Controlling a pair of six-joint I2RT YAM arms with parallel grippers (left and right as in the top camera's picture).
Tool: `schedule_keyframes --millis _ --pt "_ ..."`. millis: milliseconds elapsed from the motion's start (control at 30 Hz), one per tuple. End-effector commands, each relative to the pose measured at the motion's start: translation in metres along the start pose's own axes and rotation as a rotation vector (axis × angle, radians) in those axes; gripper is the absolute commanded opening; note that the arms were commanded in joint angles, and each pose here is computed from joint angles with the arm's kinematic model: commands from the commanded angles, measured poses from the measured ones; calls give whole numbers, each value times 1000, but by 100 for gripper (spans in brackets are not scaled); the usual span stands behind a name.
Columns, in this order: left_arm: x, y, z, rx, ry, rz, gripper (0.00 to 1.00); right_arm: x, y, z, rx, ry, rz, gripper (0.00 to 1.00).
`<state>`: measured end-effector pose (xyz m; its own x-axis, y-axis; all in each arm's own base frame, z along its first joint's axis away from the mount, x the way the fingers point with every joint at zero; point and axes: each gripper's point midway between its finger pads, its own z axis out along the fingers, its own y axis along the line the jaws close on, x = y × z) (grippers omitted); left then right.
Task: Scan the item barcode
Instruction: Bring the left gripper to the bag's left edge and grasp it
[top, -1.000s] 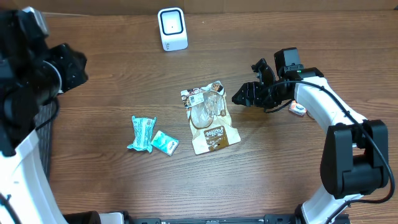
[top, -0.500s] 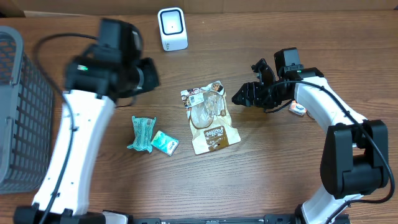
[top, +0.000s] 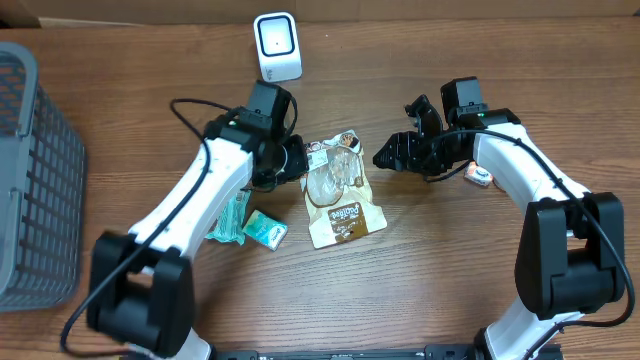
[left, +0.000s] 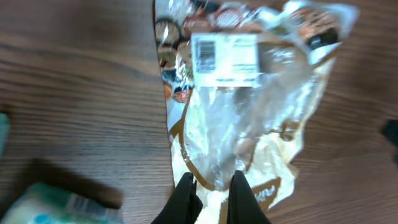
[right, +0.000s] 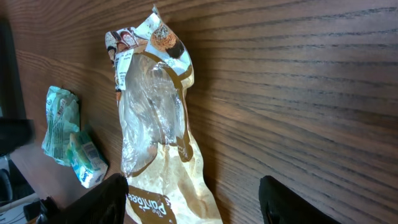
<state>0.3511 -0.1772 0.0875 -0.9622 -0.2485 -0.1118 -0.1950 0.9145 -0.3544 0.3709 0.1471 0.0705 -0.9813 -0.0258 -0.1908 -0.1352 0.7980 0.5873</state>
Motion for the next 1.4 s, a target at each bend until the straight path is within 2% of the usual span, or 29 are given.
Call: schedule_keyframes --millis 0,200,800,1367 --pt "17 1 26 19 110 -63 4 2 0 1 -7 9 11 66" --pt "26 3 44 31 169 -77 4 3 -1 2 -6 12 13 66" --pt "21 14 68 21 92 -132 5 7 -1 2 -5 24 22 66" --pt "35 13 90 44 177 -168 4 8 -2 2 -4 31 27 66"
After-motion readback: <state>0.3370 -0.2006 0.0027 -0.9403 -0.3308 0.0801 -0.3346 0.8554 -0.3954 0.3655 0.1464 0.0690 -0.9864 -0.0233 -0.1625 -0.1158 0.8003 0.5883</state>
